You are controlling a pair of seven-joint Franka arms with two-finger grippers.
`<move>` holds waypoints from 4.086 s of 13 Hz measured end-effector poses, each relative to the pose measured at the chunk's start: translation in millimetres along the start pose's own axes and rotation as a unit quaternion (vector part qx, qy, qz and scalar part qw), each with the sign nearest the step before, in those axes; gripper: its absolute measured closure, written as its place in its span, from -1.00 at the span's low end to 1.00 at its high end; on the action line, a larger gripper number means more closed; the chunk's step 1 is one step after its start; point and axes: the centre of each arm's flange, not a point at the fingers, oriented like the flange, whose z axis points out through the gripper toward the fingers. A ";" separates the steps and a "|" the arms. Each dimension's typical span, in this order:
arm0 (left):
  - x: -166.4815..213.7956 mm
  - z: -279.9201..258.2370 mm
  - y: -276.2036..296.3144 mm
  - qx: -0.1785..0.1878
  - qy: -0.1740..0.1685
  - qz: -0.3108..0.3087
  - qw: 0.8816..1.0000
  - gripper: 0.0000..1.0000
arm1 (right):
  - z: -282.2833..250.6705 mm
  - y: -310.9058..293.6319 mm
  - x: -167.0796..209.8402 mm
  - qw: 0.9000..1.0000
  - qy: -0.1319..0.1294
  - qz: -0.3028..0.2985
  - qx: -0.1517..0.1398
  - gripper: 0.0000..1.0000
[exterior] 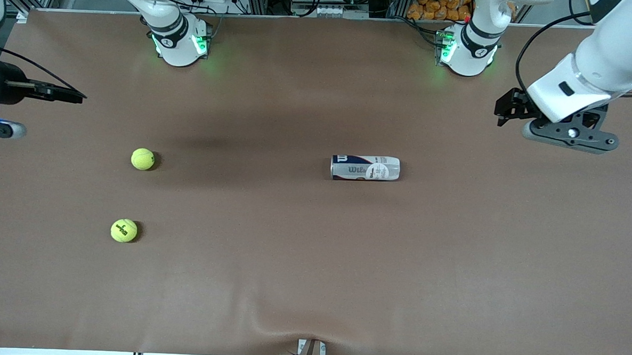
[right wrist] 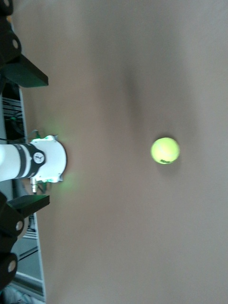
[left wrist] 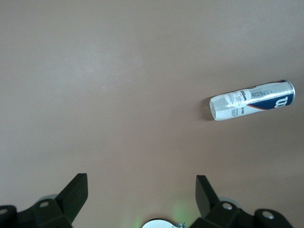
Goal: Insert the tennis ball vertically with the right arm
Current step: 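Reach the left gripper to the tube while the right gripper reaches a ball, then grasp the tube with the left gripper while the right gripper grasps a ball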
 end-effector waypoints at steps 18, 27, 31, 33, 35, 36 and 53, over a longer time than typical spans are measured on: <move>64.2 133.6 160.4 0.045 -0.059 0.311 0.948 -1.00 | 54.4 -8.1 90.5 0.987 0.160 0.003 0.012 -1.00; 48.4 223.0 252.6 0.120 -0.148 0.561 0.806 -1.00 | 139.0 -38.3 183.0 0.981 0.193 -0.014 0.008 -1.00; 57.2 266.9 267.1 0.125 -0.153 0.572 0.796 -1.00 | 174.9 -47.0 219.7 0.976 0.219 -0.019 0.007 -1.00; 63.2 296.0 270.1 0.119 -0.158 0.576 0.793 -1.00 | 179.4 -45.8 231.5 0.975 0.221 -0.019 0.005 -1.00; 60.1 313.4 280.8 0.122 -0.163 0.563 0.801 -1.00 | 179.1 -45.6 246.9 0.972 0.231 -0.029 -0.015 -1.00; 55.5 317.7 289.9 0.127 -0.163 0.548 0.811 -1.00 | 180.9 -44.6 255.3 0.970 0.236 -0.037 -0.031 -1.00; 38.7 388.3 321.5 0.181 -0.172 0.607 0.754 -1.00 | 242.2 -32.3 293.6 0.967 0.224 -0.100 -0.068 -1.00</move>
